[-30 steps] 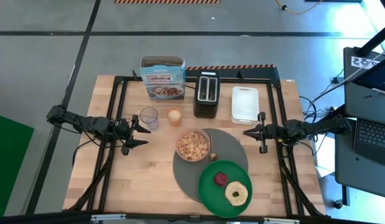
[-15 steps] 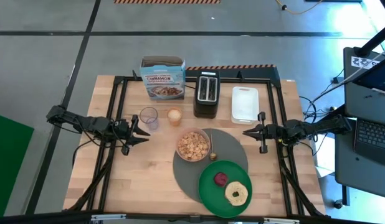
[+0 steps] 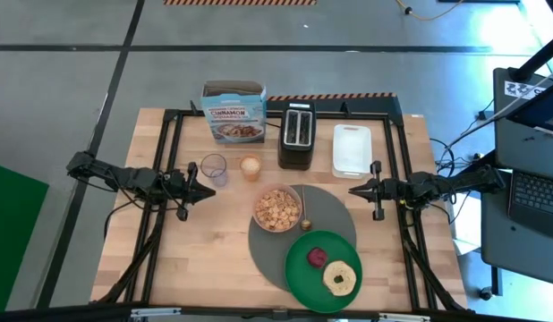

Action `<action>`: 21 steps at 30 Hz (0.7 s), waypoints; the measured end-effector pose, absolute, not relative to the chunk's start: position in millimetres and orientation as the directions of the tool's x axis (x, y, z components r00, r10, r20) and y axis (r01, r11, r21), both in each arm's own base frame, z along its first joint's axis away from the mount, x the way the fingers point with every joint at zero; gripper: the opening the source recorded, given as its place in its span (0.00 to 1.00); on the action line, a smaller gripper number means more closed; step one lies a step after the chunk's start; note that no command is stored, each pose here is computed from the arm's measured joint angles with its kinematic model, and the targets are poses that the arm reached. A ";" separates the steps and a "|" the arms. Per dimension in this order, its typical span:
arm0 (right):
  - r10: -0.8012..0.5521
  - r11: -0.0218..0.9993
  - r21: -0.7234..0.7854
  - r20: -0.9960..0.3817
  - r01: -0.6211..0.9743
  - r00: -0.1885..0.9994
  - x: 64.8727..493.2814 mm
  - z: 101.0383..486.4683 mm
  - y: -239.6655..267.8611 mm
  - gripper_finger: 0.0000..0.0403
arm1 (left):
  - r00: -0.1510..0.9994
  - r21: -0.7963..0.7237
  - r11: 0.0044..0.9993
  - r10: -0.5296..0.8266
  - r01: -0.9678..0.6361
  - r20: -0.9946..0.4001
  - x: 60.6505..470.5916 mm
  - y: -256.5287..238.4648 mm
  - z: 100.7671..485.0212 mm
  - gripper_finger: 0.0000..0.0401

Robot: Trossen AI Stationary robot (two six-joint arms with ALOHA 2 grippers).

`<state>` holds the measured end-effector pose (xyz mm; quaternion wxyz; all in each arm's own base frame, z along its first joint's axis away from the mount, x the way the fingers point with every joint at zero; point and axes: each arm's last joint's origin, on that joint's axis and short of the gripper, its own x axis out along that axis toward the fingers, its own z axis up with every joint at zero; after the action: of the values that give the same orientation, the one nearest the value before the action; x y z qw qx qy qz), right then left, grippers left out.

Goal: Arrange a breakfast setting
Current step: Return to Home Position

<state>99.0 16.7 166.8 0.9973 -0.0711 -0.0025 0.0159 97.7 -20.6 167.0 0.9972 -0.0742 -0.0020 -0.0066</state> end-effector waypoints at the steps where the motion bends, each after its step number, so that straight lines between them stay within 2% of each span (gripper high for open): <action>1: 0.032 0.989 -0.142 0.003 -0.031 0.999 99.0 166.8 16.7 0.00 | 1.000 -0.148 0.989 -0.013 0.014 0.005 97.7 -20.6 167.0 0.06; 8: 0.032 0.989 -0.142 0.003 -0.031 0.999 99.0 166.8 16.7 0.00 | 1.000 -0.148 0.989 -0.015 0.015 0.005 97.7 -20.7 167.0 0.08; 21: 0.032 0.989 -0.142 0.002 -0.031 0.999 99.0 166.7 16.8 0.00 | 1.000 -0.148 0.989 -0.015 0.016 0.006 97.7 -20.7 167.0 0.07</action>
<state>99.0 16.8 166.7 0.9973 -0.0713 -0.0024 0.0159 97.7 -20.7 167.0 0.9972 -0.0743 -0.0023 -0.0076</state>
